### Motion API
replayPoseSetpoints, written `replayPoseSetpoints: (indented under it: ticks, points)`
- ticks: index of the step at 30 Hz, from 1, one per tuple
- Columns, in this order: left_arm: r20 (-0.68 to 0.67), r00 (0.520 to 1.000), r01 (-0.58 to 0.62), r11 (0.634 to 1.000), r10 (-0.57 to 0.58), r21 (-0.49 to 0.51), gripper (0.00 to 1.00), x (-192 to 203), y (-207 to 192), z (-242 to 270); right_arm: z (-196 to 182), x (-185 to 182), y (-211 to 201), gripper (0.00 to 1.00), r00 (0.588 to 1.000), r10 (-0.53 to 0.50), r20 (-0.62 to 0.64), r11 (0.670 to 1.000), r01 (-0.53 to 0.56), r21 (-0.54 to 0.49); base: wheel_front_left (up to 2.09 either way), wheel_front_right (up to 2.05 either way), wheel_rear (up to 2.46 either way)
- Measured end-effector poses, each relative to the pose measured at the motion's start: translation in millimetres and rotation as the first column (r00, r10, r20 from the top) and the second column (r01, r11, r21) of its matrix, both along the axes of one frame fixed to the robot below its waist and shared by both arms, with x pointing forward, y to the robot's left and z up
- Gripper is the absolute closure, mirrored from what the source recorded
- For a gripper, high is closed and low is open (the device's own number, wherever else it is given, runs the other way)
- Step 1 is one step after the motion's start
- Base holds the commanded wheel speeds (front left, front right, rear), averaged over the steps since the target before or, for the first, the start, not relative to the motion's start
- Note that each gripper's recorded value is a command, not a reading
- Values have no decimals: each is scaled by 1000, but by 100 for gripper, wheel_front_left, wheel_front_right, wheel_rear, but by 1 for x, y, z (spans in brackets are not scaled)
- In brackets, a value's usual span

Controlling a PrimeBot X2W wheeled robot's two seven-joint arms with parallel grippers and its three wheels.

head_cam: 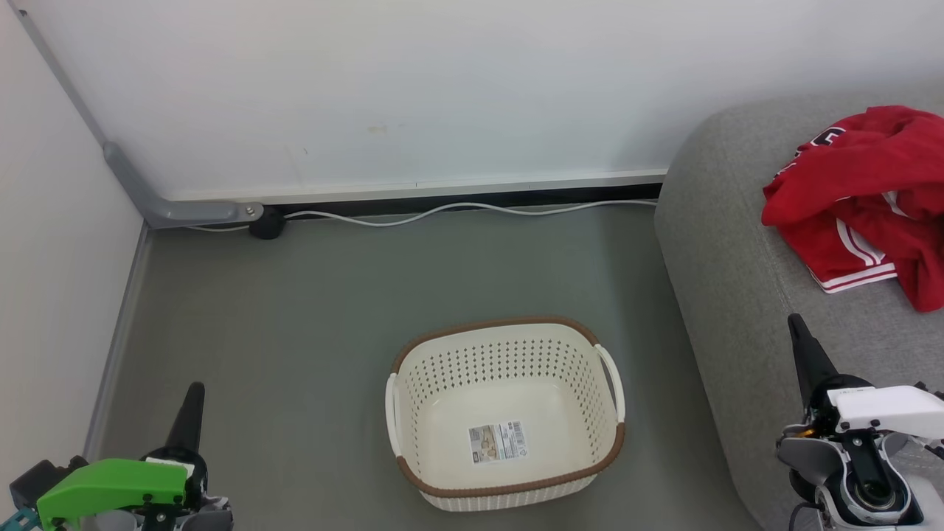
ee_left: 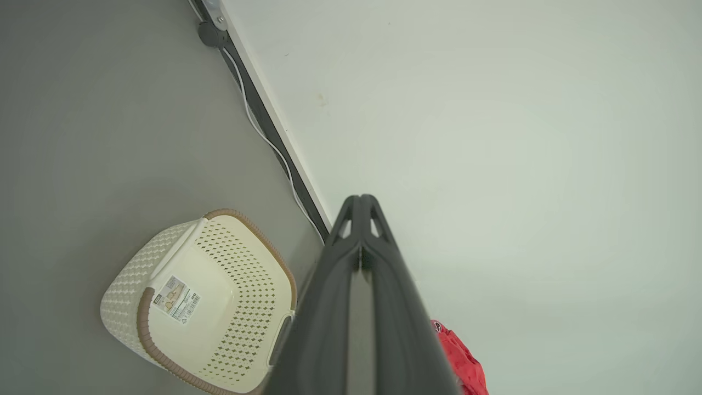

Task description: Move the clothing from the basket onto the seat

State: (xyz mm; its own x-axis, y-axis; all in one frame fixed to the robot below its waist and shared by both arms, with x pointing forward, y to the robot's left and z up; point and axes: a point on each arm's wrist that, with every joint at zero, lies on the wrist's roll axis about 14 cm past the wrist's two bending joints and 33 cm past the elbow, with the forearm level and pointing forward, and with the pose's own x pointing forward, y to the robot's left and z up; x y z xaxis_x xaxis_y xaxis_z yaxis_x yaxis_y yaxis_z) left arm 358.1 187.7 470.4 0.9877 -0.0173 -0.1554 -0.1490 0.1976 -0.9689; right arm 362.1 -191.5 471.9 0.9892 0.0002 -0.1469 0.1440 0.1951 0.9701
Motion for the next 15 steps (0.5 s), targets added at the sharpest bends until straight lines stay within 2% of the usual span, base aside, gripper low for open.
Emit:
replayPoseSetpoints:
  ticks: [15]
  points:
    - [45, 999, -12, 981, 21, -192, 100, 11, -1, 9, 11, 8, -14, 100, 997, -57, 49, 981, 46, 189, 0, 0, 0]
